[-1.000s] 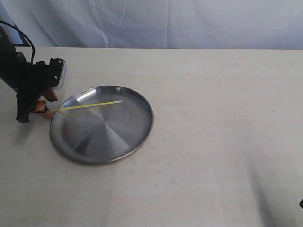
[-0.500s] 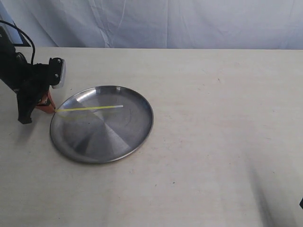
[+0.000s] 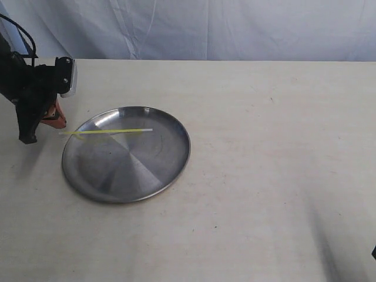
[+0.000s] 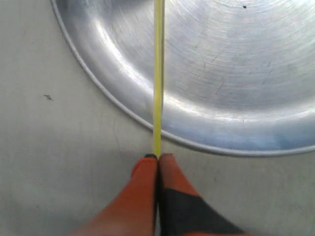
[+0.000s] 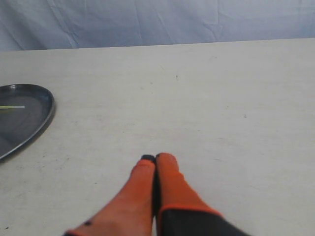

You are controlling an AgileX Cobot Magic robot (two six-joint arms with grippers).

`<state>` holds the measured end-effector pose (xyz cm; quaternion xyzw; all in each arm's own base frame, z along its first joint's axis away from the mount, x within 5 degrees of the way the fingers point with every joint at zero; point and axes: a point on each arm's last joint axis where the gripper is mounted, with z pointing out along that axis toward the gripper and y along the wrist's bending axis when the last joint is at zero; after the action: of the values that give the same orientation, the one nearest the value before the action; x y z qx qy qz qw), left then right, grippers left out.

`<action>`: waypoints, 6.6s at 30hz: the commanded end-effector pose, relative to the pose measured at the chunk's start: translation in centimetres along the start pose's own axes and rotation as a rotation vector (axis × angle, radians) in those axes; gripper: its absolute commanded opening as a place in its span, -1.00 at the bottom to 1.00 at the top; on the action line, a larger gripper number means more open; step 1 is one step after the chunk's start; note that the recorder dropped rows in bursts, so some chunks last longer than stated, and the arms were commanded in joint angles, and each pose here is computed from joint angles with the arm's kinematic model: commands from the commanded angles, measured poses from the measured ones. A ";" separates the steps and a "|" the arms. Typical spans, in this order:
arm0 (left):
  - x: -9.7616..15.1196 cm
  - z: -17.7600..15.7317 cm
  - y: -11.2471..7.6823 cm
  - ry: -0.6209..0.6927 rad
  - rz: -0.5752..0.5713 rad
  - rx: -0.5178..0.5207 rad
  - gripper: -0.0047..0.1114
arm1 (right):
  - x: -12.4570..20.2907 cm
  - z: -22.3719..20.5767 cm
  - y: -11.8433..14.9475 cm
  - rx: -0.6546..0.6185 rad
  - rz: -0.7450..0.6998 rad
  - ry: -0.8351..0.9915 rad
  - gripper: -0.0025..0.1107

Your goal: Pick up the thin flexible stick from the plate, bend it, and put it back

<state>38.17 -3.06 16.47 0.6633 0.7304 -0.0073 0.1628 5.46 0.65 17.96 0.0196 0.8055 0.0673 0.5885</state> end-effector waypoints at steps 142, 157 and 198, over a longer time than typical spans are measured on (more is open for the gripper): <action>-13.5 -8.0 -11.9 -0.731 -0.551 0.588 -0.92 | -17.1 14.9 14.5 -0.399 0.507 0.170 0.11; -13.6 -8.1 -12.0 -0.739 -0.525 0.593 -0.92 | -15.8 17.1 15.3 -0.414 0.439 0.156 -0.95; -14.3 -8.9 -11.4 -0.916 -0.422 0.515 -0.92 | -13.4 16.3 16.0 -0.381 0.042 0.299 -0.97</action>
<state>25.31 -15.47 24.37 0.5015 0.6878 -0.4691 0.2353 24.84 16.02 28.69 -0.0713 0.8422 0.2469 0.4739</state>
